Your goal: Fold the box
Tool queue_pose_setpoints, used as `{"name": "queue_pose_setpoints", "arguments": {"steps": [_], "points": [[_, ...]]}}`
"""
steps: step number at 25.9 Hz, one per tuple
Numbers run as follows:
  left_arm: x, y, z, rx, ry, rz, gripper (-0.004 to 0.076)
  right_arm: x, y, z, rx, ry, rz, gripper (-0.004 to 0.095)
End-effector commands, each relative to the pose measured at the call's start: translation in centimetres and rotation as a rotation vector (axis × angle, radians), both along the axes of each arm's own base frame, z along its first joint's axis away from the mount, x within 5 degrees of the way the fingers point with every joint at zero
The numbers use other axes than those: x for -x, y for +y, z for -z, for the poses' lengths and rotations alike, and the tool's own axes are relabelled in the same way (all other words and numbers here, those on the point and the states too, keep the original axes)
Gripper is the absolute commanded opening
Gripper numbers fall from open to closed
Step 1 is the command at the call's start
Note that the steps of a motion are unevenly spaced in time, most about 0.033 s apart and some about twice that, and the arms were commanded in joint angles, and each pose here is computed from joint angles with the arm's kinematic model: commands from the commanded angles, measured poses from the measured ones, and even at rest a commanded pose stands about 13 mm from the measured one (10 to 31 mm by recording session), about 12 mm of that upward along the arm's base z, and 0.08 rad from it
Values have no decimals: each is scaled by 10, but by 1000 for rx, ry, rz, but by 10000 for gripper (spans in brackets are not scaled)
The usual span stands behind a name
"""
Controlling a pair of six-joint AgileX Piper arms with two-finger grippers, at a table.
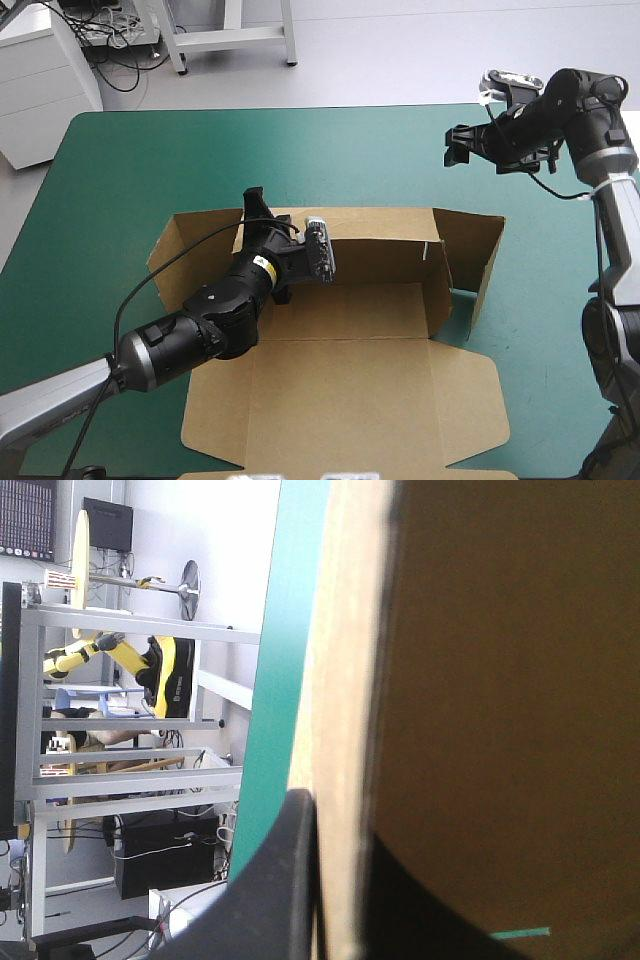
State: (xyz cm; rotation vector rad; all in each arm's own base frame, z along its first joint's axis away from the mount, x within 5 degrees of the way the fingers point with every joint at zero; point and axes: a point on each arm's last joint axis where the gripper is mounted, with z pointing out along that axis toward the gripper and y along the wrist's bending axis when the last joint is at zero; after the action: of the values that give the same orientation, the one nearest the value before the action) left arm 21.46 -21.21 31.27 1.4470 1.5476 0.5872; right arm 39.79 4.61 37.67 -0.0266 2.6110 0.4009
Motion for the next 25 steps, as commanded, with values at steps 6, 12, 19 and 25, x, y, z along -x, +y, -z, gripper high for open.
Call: {"name": "queue_pose_setpoints", "arguments": {"steps": [6,12,19,25], "points": [[4,1,-10,88,17,-20,-32,49,-5,-2,8,47,-15,806],[4,2,-10,84,18,-27,-32,79,-9,1,58,66,-34,754],[4,2,-10,83,15,-27,-32,102,-12,1,75,67,-38,734],[4,2,-10,82,15,-29,-32,122,-12,-1,79,53,-65,734]]}}
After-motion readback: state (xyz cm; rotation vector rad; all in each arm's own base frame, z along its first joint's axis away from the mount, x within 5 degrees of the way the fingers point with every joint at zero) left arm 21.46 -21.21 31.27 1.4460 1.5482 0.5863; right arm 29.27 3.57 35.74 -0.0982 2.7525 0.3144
